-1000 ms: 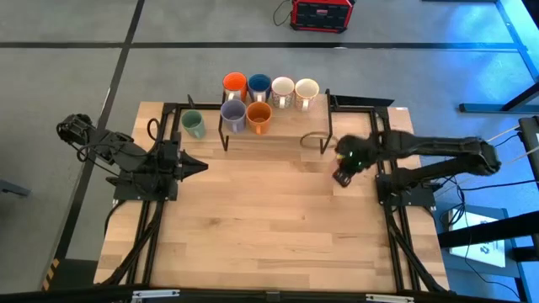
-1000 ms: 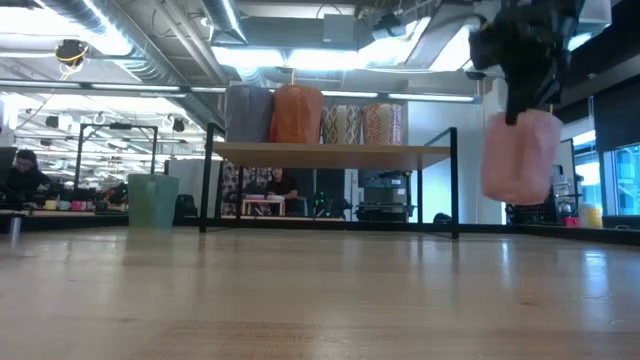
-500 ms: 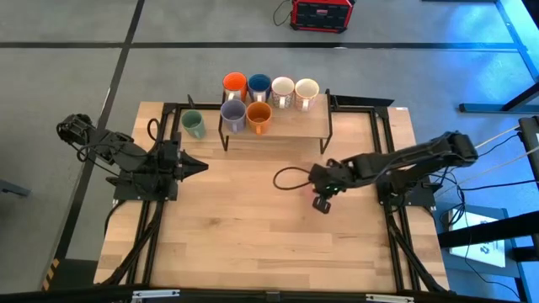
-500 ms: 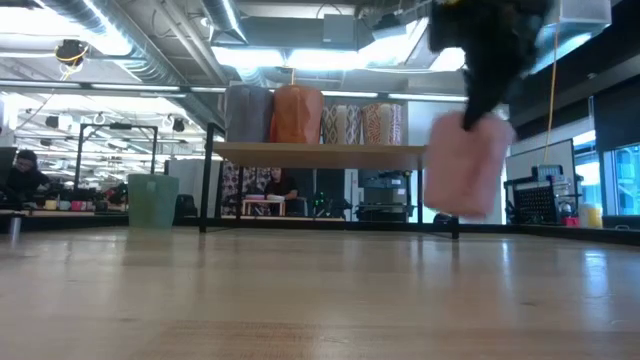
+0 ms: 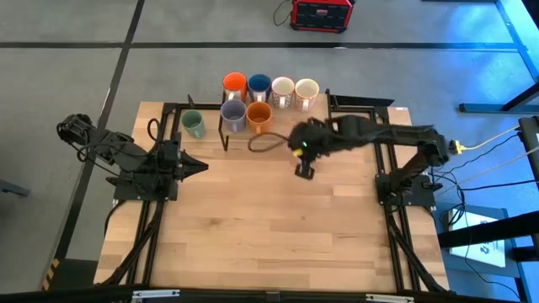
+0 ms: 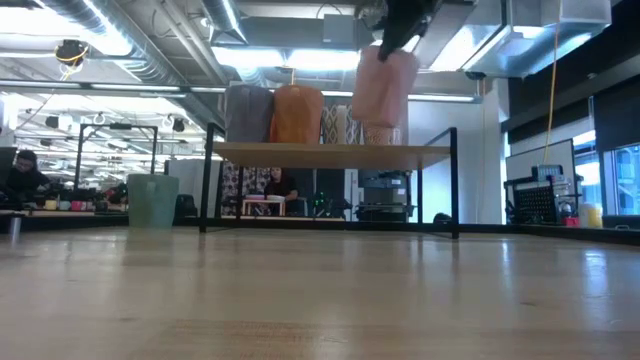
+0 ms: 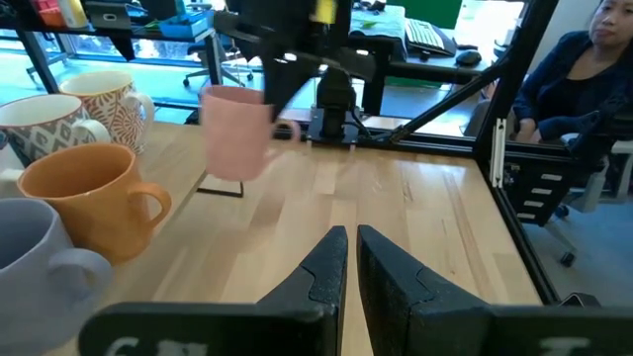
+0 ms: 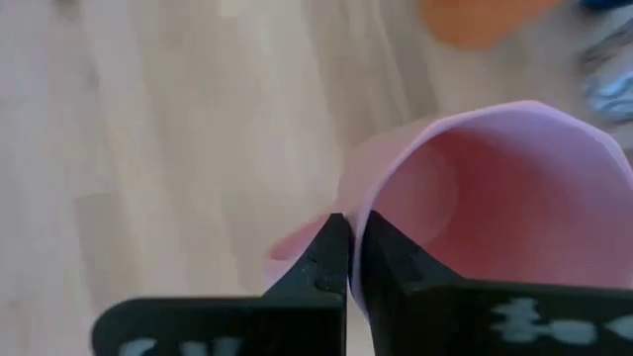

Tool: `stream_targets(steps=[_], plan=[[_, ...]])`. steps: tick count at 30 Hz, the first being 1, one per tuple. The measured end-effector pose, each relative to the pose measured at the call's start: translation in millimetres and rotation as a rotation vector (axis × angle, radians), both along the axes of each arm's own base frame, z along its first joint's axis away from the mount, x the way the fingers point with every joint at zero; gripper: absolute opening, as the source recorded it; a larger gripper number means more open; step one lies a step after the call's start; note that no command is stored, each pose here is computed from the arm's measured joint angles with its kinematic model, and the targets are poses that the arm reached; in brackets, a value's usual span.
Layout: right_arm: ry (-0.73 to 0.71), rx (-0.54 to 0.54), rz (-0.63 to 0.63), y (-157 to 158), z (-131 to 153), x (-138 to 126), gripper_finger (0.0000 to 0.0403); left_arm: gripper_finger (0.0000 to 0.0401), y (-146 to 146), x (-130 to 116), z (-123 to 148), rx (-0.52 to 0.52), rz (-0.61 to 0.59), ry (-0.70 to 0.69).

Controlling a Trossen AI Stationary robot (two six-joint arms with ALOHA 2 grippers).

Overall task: Place coffee mugs
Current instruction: Put the pink mug on the shelf

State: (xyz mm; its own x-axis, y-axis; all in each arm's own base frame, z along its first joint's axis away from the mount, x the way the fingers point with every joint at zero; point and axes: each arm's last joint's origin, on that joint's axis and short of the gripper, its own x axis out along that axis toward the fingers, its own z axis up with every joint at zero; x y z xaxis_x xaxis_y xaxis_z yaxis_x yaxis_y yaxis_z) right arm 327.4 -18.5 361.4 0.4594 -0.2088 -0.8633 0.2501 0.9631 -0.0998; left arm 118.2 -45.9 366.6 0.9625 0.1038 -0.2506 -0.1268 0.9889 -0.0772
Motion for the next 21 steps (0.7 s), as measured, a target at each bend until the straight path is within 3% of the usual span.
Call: stream_targets(steps=[7,12,21], plan=[[0.007,-0.077,0.022,-44,10,25,0.0,0.0021,0,0,0,0.0,0.0,0.0],[0.037,-0.042,0.028,-73,-4,38,0.0,0.0021,0,0,0,0.0,0.0,0.0],[0.029,0.003,0.011,-92,-12,42,0.0,0.0021,0,0,0,0.0,0.0,0.0]])
